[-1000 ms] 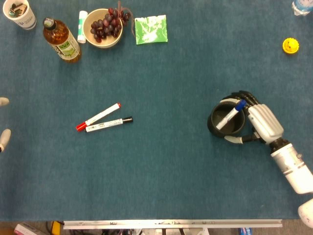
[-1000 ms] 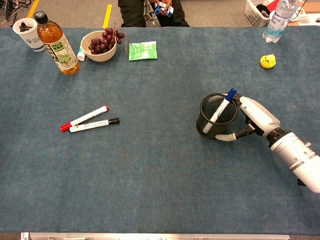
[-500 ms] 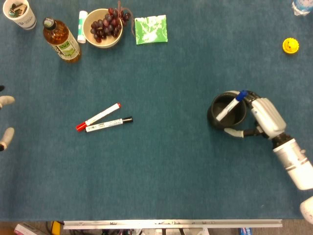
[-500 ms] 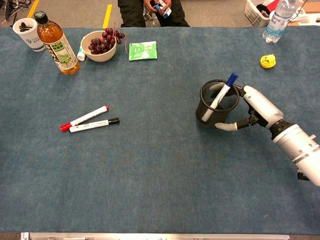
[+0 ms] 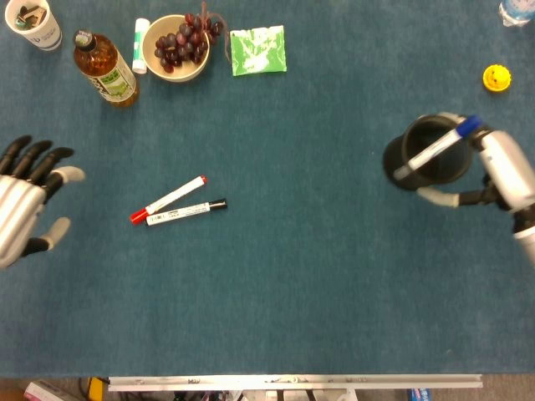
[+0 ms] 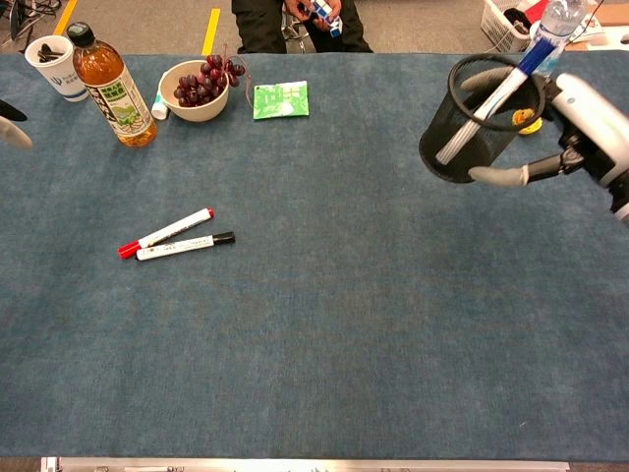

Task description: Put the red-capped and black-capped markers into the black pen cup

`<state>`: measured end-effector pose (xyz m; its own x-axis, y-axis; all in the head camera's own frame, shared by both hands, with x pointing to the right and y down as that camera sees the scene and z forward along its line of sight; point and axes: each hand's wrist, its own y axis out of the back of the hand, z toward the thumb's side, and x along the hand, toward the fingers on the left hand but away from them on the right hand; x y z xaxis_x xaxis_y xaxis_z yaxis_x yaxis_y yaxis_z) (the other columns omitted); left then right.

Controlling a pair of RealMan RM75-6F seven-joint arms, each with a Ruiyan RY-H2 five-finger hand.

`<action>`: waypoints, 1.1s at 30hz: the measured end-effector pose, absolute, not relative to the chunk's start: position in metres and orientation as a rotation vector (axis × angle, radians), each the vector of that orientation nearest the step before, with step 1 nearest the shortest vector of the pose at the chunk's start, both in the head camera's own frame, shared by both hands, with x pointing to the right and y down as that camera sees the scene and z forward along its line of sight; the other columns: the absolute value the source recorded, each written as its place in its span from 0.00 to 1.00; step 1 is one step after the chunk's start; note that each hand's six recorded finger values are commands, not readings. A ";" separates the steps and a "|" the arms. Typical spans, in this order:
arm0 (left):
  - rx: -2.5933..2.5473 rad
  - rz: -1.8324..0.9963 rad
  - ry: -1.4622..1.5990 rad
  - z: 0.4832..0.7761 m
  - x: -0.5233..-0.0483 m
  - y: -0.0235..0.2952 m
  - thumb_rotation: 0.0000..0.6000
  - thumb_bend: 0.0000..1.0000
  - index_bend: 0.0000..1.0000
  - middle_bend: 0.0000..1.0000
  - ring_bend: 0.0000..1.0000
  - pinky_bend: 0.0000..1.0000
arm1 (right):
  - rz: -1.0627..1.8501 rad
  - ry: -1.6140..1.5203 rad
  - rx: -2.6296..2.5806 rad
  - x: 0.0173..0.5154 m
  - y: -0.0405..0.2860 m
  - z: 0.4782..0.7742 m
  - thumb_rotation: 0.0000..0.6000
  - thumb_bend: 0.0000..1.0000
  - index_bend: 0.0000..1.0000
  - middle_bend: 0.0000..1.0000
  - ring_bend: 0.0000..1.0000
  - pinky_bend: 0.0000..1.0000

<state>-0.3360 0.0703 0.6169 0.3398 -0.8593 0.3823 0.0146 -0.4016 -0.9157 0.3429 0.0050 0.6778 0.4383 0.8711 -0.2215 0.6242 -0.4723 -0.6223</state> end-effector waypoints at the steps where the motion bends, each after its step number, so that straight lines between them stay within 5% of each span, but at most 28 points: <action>1: -1.696 -1.197 0.753 0.621 -0.335 0.069 1.00 0.30 0.29 0.17 0.12 0.09 | 0.728 -1.269 -2.229 0.347 0.002 0.667 1.00 0.36 0.44 0.42 0.28 0.22; 9: -1.760 -1.225 0.697 0.652 -0.327 0.059 1.00 0.30 0.32 0.18 0.12 0.09 | 0.727 -1.336 -2.178 0.369 -0.003 0.638 1.00 0.36 0.44 0.43 0.28 0.22; 33: -1.852 -1.291 0.648 0.729 -0.306 0.060 1.00 0.23 0.23 0.18 0.14 0.09 | 0.728 -1.385 -2.165 0.385 0.004 0.631 1.00 0.36 0.44 0.43 0.28 0.22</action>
<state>-0.3058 0.0595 0.7294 0.3561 -0.7619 0.5410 0.0212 -0.5722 -0.8198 0.3853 0.0044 0.6305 0.3508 0.9184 -0.1832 0.6714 -0.3830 -0.6345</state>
